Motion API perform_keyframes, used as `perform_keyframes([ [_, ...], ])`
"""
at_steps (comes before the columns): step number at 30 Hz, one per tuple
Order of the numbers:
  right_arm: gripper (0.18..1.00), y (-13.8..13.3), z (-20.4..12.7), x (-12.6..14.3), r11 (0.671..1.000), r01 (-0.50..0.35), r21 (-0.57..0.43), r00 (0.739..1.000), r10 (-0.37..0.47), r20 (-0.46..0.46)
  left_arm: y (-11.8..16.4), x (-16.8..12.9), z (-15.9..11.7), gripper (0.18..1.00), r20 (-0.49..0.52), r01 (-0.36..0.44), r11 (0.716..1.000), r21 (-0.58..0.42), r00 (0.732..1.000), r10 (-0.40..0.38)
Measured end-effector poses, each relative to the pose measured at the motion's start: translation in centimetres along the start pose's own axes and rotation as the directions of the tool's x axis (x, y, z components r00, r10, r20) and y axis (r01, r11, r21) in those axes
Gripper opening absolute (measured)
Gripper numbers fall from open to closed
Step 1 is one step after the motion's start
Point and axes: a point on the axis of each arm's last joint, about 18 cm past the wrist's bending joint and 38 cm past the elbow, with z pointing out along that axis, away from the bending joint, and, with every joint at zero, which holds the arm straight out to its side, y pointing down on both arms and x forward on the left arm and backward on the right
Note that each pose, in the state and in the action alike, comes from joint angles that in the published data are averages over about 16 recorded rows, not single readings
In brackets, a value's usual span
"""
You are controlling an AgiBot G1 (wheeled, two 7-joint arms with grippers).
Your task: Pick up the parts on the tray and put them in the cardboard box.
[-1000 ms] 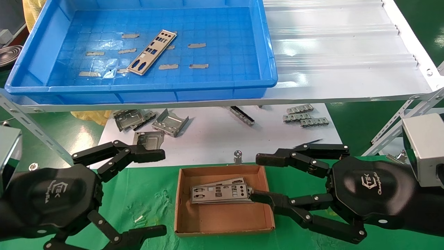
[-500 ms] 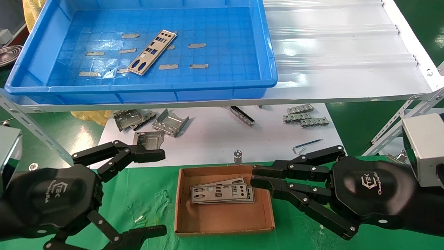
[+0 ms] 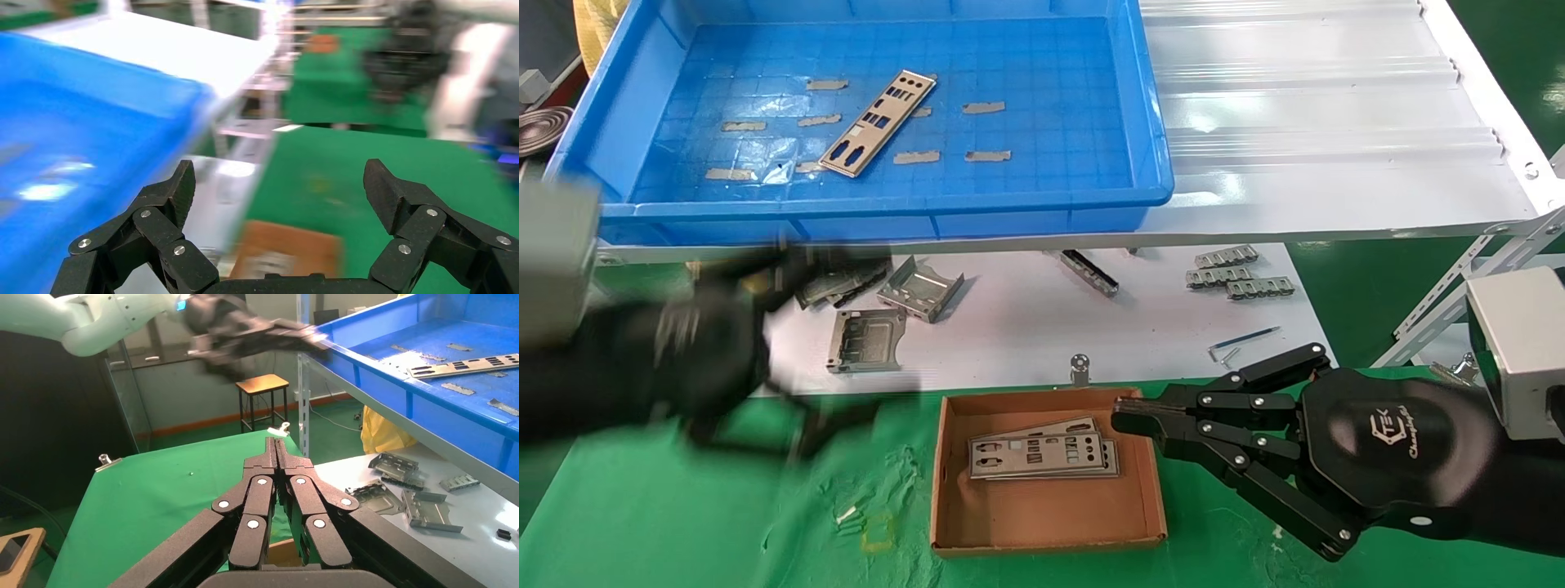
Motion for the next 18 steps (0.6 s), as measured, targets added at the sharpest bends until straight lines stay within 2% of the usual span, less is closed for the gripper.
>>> perform_keyframes([
  [7, 0.191, 0.0, 0.0, 0.0, 1.000, 0.000, 0.000, 1.000, 0.000, 0.000, -2.8, -7.4, 4.0, 1.001, 0.201, -0.001, 0.999, -0.034, 0.980, 0.008],
  [13, 0.191, 0.0, 0.0, 0.0, 1.000, 0.000, 0.000, 1.000, 0.000, 0.000, -4.4, -13.1, 7.6, 1.001, 0.342, 0.040, 0.996, -0.082, 0.940, -0.009],
  [18, 0.191, 0.0, 0.0, 0.0, 1.000, 0.000, 0.000, 1.000, 0.000, 0.000, -4.1, -16.5, 9.7, 1.001, 0.427, 0.101, 0.986, -0.135, 0.904, -0.034],
])
